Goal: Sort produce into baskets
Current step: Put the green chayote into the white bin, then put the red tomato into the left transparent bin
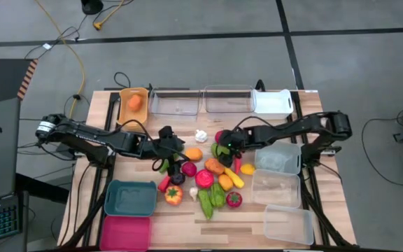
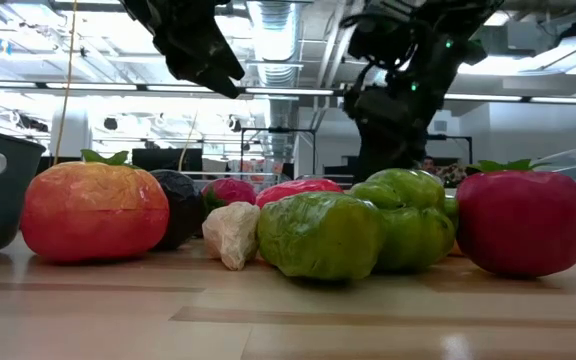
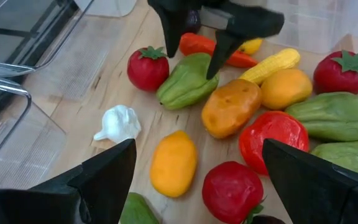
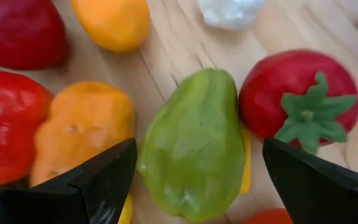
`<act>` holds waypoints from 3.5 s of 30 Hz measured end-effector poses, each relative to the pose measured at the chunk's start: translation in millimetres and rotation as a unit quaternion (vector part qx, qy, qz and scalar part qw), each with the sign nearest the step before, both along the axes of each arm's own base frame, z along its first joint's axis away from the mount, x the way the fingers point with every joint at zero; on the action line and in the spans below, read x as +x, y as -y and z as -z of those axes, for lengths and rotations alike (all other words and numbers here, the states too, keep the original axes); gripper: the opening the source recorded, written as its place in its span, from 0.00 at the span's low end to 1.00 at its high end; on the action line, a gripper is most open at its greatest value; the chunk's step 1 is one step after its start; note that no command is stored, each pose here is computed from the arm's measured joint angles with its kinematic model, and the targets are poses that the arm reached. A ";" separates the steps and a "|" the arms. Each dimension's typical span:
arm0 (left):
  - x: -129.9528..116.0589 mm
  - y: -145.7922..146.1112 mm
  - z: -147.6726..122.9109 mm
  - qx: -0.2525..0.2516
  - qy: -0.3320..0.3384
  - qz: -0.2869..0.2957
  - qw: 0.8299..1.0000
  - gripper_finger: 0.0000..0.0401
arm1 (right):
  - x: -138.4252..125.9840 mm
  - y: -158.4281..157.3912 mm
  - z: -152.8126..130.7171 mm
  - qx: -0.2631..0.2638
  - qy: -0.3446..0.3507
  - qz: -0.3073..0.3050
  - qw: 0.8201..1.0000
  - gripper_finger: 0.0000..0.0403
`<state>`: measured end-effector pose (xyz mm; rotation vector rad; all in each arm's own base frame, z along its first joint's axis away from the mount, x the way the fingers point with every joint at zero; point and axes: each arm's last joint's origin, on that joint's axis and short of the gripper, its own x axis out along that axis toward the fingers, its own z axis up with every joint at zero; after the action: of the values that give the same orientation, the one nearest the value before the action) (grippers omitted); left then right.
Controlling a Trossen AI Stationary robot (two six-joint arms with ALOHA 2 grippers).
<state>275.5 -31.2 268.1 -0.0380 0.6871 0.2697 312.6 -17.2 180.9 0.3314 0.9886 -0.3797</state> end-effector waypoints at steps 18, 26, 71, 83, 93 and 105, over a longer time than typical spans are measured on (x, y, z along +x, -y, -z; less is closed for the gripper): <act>0.2 0.0 -0.4 -0.001 0.002 -0.001 1.000 0.84 | 6.1 0.2 18.8 0.001 -0.023 -0.001 1.000 0.76; 0.2 0.0 -0.4 -0.001 0.002 -0.001 1.000 0.84 | 2.1 -1.0 4.2 0.005 -0.001 -0.005 1.000 0.76; 0.2 -0.1 -0.4 -0.001 0.002 -0.001 1.000 0.84 | -166.1 109.2 -116.4 -0.165 0.003 0.382 0.909 0.76; 0.2 0.0 -0.4 -0.001 0.002 -0.001 1.000 0.84 | -164.3 147.4 -87.0 -0.140 -0.081 0.430 0.888 0.76; 0.2 0.0 -0.4 -0.001 0.002 -0.001 1.000 0.84 | -159.9 162.8 -67.4 -0.125 -0.134 0.424 0.887 0.79; 0.2 -0.1 -0.4 0.000 0.002 -0.002 1.000 0.84 | -159.4 162.6 -67.1 -0.126 -0.138 0.415 0.891 0.91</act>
<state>275.7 -31.1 268.5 -0.0406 0.6835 0.2727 153.2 -179.8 248.0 0.4631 1.0217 -1.3561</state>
